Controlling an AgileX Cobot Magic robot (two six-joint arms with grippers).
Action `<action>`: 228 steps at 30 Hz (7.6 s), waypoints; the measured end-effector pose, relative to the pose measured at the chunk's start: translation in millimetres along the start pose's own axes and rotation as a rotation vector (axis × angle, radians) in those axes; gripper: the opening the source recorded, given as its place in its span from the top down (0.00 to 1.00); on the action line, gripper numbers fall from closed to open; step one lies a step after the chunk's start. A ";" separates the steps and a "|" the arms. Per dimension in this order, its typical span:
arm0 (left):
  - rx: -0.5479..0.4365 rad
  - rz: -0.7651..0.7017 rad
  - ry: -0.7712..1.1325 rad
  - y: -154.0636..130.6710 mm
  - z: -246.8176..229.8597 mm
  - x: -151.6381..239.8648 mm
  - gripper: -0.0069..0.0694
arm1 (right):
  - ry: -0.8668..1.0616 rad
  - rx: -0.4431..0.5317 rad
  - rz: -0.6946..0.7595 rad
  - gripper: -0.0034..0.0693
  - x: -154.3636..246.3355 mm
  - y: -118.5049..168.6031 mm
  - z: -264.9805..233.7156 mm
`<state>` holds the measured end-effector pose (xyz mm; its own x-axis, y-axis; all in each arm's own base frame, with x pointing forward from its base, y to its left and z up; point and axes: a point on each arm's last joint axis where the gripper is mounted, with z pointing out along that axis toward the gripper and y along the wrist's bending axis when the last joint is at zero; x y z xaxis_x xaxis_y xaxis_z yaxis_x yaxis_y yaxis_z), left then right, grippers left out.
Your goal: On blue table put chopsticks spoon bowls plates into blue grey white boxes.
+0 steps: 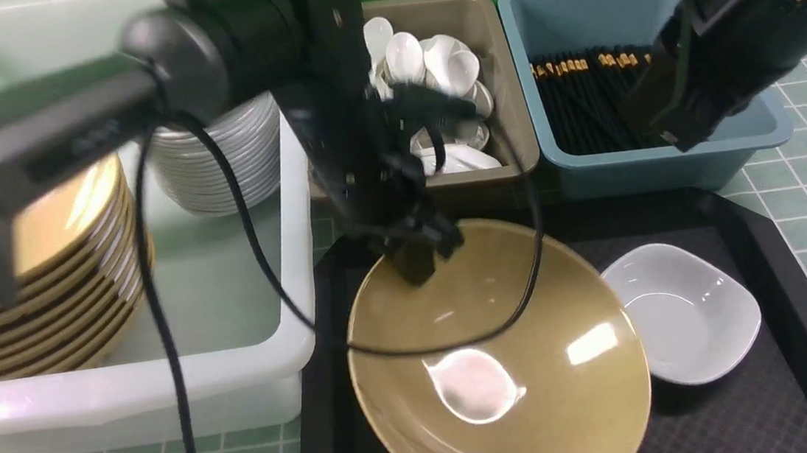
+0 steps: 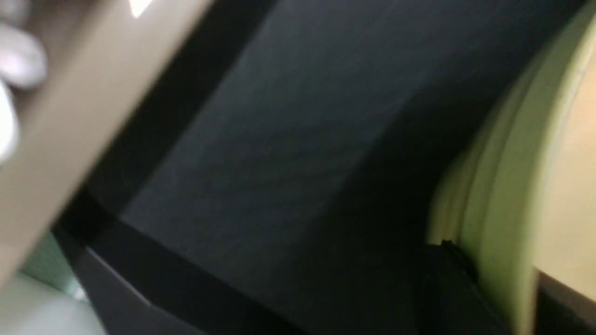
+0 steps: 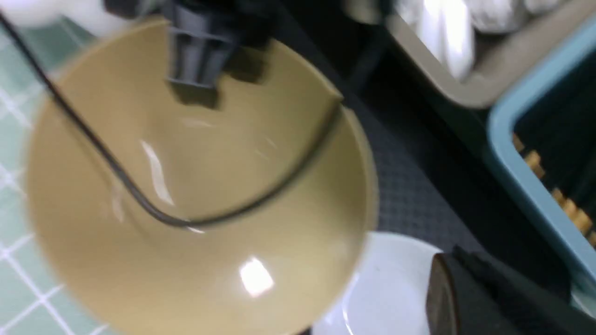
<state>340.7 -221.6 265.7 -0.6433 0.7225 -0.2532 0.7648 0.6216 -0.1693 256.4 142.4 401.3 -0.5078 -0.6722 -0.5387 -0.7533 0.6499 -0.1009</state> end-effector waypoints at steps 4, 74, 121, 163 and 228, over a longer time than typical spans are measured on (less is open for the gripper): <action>-0.078 0.002 -0.151 -14.1 -64.7 7.5 0.90 | -0.056 -0.016 -0.086 0.90 -16.0 17.9 -16.0; -0.045 -0.066 -0.222 -89.4 74.4 -40.4 0.29 | 0.225 0.229 0.223 0.89 160.0 35.1 -27.9; -0.388 -0.665 -0.578 161.6 -181.3 77.9 0.91 | -0.180 -0.136 -0.228 0.89 -94.0 70.4 23.3; -0.515 -0.491 -0.482 -2.3 -219.5 197.7 0.92 | -0.264 -0.062 -0.138 0.85 44.6 85.6 -12.9; -0.716 -0.395 -0.869 -84.1 -66.8 341.1 0.93 | -0.760 0.739 0.609 0.90 316.2 77.8 44.1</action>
<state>54.6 -7.3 257.2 -0.3800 0.1677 -0.9096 0.1482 0.9818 0.1191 55.7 -4.0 186.2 -0.1348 0.0300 -0.9904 0.0666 0.9976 0.0211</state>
